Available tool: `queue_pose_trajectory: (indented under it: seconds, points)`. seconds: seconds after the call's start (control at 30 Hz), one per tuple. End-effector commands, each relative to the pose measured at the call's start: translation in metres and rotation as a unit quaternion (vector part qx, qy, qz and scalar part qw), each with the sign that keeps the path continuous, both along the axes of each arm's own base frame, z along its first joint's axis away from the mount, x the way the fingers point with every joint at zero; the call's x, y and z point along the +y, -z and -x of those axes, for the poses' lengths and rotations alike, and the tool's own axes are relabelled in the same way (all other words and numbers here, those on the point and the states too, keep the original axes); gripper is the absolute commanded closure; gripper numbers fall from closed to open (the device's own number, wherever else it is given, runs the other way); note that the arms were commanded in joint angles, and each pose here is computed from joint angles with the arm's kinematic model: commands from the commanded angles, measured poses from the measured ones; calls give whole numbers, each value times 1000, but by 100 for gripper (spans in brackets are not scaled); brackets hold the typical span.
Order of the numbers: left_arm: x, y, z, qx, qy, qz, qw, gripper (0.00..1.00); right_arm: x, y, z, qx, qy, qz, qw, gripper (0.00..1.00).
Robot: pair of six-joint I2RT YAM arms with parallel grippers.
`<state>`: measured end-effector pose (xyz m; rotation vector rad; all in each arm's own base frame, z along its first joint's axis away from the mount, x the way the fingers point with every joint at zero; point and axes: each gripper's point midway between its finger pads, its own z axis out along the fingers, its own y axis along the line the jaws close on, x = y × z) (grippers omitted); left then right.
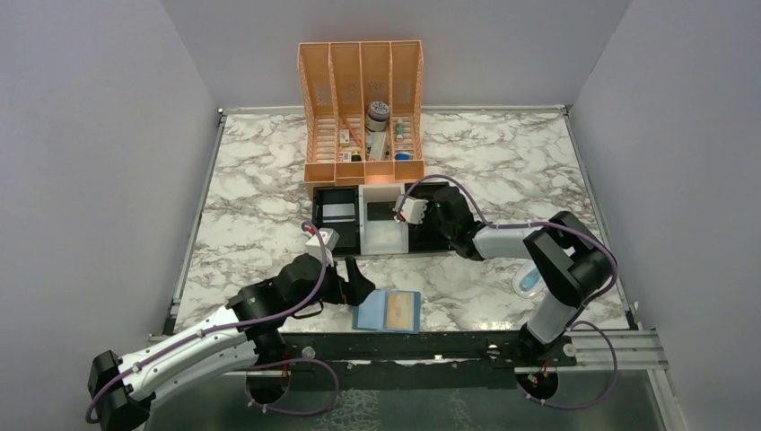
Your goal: Take the credit cards out of the card holder
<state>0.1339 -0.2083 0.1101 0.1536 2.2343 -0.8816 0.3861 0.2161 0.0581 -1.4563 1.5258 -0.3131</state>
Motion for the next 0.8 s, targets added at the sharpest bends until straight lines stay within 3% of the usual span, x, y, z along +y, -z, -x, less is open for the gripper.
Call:
queue_pose_trajectory:
  seconds: [0.0,0.77]
  points:
    - [-3,-1,1,0,7,8,1000,1,6,-1,5,7,-25,-6,1000,57]
    - [-6,2,5,11,12,19,1000,1,7,-10,17,48,-17,-49,998,49]
